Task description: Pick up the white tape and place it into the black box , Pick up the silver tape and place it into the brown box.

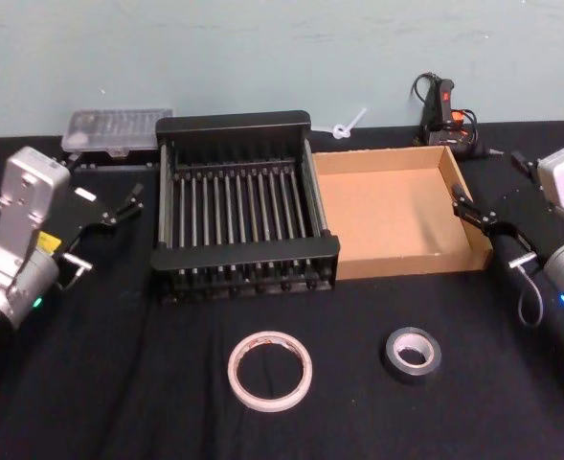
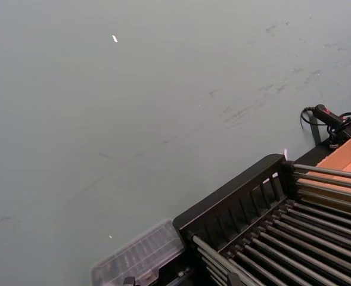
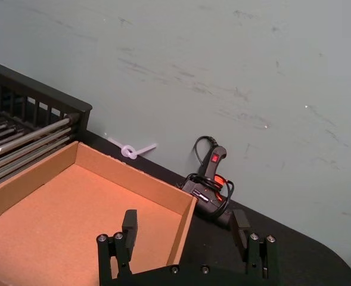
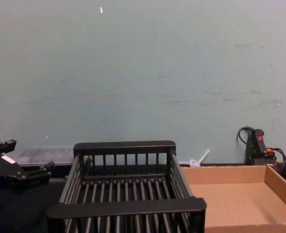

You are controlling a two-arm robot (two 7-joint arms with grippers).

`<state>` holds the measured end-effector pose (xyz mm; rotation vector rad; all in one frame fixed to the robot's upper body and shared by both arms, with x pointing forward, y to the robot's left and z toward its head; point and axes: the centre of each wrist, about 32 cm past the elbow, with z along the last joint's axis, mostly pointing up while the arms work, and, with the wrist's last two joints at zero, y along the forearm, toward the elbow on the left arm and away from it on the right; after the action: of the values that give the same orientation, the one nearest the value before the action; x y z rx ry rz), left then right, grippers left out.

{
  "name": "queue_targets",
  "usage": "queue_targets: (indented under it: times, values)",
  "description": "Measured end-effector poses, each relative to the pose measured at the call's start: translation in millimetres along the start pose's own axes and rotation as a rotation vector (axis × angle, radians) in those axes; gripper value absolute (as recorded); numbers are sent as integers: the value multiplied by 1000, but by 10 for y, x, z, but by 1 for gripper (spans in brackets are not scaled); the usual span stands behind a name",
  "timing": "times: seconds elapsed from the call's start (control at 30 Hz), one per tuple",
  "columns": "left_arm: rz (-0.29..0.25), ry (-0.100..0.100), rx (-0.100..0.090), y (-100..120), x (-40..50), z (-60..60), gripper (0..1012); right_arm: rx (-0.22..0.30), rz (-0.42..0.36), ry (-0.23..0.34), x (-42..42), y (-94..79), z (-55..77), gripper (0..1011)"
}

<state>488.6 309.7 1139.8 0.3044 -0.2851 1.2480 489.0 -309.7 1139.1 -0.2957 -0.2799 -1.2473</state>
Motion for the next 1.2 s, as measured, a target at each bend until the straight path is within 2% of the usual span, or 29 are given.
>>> queue_targets:
  times: [0.4, 0.63, 0.8, 1.2]
  values:
    - [0, 0, 0, 0, 0, 0, 1001, 13, 21, 24, -25, -15, -1, 1000]
    - [0, 0, 0, 0, 0, 0, 1001, 36, 47, 67, -77, -74, 41, 1000]
    - [0, 0, 0, 0, 0, 0, 1001, 56, 76, 109, -138, -155, 96, 1000]
    - [0, 0, 0, 0, 0, 0, 1001, 53, 176, 182, -258, -408, 195, 1002]
